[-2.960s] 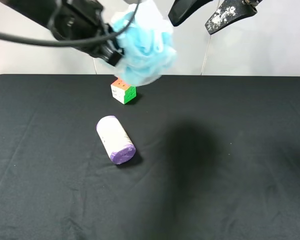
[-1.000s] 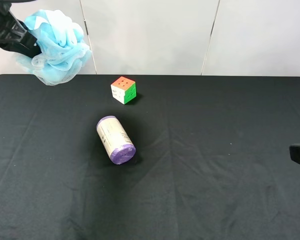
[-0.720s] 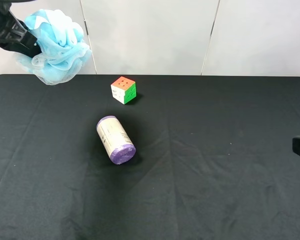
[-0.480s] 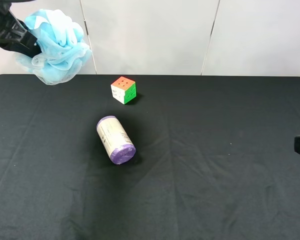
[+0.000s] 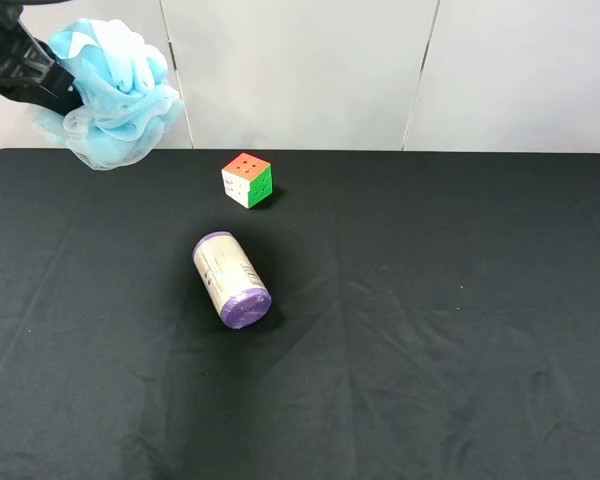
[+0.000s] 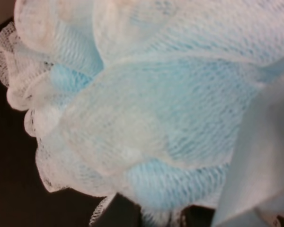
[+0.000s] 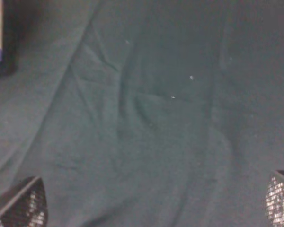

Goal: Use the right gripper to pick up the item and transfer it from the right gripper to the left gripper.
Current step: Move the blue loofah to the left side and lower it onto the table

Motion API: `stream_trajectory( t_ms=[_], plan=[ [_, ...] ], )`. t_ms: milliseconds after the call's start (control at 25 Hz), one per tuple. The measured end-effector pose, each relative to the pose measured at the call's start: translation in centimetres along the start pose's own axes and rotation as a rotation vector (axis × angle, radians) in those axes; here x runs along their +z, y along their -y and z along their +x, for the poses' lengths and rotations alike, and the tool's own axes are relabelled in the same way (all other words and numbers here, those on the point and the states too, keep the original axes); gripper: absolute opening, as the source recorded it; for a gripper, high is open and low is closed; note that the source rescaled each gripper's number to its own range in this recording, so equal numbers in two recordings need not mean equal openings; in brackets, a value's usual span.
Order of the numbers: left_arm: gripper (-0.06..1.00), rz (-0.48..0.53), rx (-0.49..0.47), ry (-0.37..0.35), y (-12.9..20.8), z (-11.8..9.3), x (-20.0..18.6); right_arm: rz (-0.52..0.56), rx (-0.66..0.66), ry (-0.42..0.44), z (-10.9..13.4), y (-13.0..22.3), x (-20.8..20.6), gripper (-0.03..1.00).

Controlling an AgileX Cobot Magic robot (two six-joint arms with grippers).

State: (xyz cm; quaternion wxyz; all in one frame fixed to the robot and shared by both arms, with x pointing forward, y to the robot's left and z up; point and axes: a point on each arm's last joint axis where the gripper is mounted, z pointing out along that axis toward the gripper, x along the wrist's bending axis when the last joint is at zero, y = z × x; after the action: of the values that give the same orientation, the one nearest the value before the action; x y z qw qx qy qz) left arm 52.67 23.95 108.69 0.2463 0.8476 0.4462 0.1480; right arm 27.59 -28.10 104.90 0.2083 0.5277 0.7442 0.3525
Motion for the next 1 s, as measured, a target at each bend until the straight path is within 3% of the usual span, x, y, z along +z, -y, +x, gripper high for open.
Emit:
stream_trajectory(
  t_ms=[600, 1000],
  plan=[
    [0.00, 0.000, 0.000, 0.000, 0.0, 0.0, 0.0, -0.003, 0.003, 0.010, -0.1, 0.0, 0.0, 1.00],
    [0.00, 0.014, 0.000, 0.009, 0.1, -0.1, 0.0, -0.196, 0.191, 0.257, -0.6, 1.5, -2.3, 1.00]
  ],
)
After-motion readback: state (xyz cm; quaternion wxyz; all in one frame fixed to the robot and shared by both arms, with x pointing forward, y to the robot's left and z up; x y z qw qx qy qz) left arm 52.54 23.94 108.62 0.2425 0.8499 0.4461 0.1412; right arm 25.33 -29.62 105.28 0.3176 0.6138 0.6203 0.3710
